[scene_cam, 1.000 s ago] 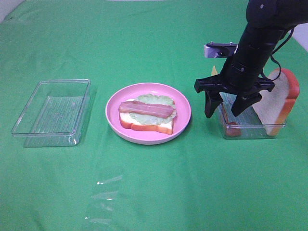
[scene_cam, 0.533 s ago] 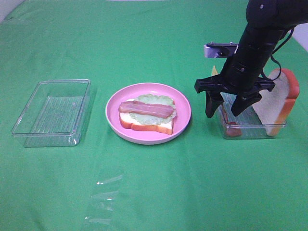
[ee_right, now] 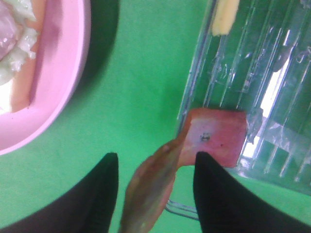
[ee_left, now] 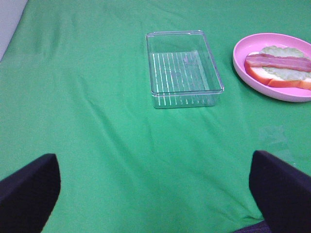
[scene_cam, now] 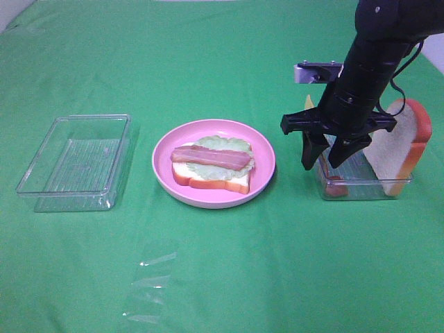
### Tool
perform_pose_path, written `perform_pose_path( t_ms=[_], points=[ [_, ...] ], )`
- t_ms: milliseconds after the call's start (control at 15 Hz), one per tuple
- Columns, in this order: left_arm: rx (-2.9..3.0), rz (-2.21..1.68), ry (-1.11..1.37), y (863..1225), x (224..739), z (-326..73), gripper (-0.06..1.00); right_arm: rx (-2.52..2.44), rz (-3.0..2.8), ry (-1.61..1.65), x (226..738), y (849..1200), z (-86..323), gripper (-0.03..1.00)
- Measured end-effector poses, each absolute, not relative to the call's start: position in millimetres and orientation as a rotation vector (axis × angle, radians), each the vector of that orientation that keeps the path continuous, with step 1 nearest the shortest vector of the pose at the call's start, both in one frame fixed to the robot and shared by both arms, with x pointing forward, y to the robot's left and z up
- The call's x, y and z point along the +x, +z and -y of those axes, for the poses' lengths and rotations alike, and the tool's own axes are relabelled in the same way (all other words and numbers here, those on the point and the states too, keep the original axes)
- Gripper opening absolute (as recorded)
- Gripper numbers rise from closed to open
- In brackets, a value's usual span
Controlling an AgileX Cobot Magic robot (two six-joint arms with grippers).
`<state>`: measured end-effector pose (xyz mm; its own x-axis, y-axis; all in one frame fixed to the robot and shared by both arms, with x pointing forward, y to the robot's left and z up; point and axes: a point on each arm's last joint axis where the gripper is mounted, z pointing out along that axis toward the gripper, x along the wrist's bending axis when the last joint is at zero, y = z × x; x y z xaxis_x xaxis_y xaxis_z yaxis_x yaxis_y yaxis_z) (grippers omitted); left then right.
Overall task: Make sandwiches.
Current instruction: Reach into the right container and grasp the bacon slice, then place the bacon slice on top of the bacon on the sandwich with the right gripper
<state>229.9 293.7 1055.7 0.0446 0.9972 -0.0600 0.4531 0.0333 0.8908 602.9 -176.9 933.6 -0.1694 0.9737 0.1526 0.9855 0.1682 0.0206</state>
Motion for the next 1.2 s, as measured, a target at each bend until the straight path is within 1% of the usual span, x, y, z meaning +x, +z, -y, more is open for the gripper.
perform_pose_path(
  t_ms=[133, 200, 267, 533, 600, 733, 800, 867, 1200],
  points=[
    [1.532, -1.52, 0.87, 1055.7, 229.9, -293.7, 0.97, -1.95, 2.317, -0.162, 602.1, 933.6, 177.2, 0.41],
    [1.532, -1.52, 0.87, 1055.7, 229.9, -293.7, 0.97, -1.949, 2.317, -0.161, 602.0, 933.6, 177.2, 0.4],
    [1.532, -1.52, 0.87, 1055.7, 229.9, -293.7, 0.97, -1.947, 2.317, -0.156, 601.7, 933.6, 177.3, 0.37],
    [1.532, -1.52, 0.87, 1055.7, 229.9, -293.7, 0.97, -1.94, 2.323, -0.133, 600.6, 933.5, 178.3, 0.2],
    [1.532, -1.52, 0.87, 1055.7, 229.9, -293.7, 0.97, -1.935, 2.327, -0.118, 600.0, 933.4, 179.0, 0.13],
    [1.532, -1.52, 0.87, 1055.7, 229.9, -293.7, 0.97, -1.932, 2.324, -0.108, 599.3, 933.4, 179.1, 0.08],
    [1.532, -1.52, 0.87, 1055.7, 229.9, -293.7, 0.97, -1.93, 2.324, -0.104, 599.1, 933.4, 179.2, 0.03],
    [1.532, -1.52, 0.87, 1055.7, 229.9, -293.7, 0.97, -1.929, 2.325, -0.1, 598.9, 933.4, 179.4, 0.02],
    [1.532, -1.52, 0.87, 1055.7, 229.9, -293.7, 0.97, -1.927, 2.326, -0.099, 598.9, 933.6, 179.4, 0.02]
  ],
)
